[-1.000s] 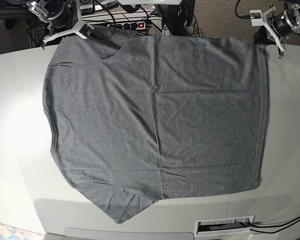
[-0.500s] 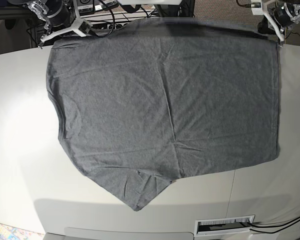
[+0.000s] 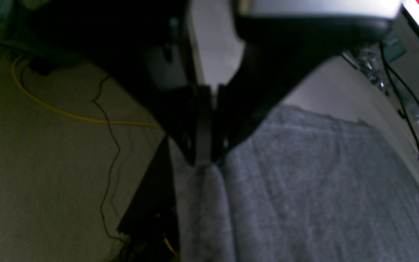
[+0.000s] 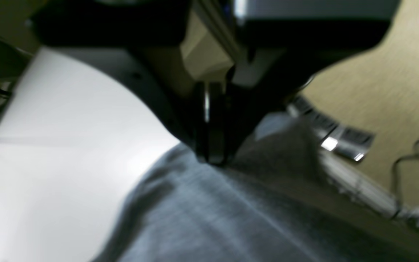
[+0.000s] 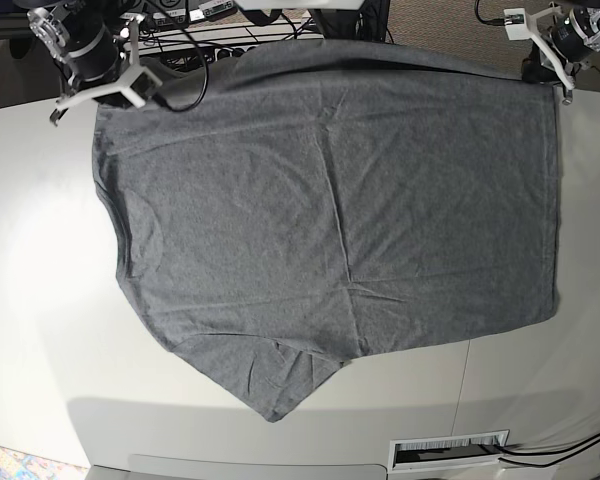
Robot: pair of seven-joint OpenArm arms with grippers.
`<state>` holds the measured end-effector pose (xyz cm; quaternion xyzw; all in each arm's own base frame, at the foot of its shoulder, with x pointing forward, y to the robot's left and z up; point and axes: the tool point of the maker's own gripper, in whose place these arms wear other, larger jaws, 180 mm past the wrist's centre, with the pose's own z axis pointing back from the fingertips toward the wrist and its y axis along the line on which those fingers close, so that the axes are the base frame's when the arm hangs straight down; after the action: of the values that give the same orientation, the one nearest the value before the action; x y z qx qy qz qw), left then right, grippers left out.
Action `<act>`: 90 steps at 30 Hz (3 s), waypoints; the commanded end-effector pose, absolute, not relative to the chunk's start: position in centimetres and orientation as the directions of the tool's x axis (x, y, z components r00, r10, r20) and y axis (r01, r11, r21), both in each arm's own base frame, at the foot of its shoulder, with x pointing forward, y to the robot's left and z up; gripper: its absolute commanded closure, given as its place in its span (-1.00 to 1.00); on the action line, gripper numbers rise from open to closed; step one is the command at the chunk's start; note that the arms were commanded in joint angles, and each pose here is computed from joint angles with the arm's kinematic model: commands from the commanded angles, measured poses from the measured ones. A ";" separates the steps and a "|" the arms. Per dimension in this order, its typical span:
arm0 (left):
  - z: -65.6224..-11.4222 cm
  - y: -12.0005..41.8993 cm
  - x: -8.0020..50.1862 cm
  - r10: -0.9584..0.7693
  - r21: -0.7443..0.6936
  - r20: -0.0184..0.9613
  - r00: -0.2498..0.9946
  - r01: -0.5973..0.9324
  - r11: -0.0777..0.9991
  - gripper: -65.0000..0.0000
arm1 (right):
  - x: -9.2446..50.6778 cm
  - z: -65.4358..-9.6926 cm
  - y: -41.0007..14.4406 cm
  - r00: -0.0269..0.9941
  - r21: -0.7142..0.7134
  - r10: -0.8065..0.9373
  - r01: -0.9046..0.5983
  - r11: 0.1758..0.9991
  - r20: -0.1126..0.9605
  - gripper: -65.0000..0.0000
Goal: Fold the T-shirt properly
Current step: 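Lift the shoulder edges and fold them over the shirt body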
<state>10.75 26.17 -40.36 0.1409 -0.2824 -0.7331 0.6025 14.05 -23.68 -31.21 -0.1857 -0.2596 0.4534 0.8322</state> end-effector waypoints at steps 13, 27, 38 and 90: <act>-35.4 27.9 19.1 -0.982 0.812 0.027 -0.186 0.578 -0.087 1.00 | 17.0 -28.7 -24.0 0.415 -0.624 0.848 -0.579 0.525 0.330 1.00; -34.0 30.2 19.8 -0.979 0.829 -0.107 -0.175 0.527 -0.185 1.00 | 18.5 -28.0 -22.8 0.413 -0.609 0.800 -0.519 0.600 0.436 1.00; -35.4 29.3 15.9 -0.972 0.761 -0.076 -0.222 0.616 -0.201 1.00 | 18.9 -27.7 -22.8 0.406 -0.616 0.800 -0.511 0.600 0.442 1.00; -32.0 29.9 27.2 -0.942 0.886 0.330 0.061 0.326 0.331 1.00 | 32.5 -29.9 -22.9 0.359 -0.498 0.594 -0.328 0.802 0.720 1.00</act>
<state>26.56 29.56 -33.21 0.3048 -0.4744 -0.4852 0.6683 31.60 -22.73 -31.70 -0.1266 -0.4625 0.2847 0.8301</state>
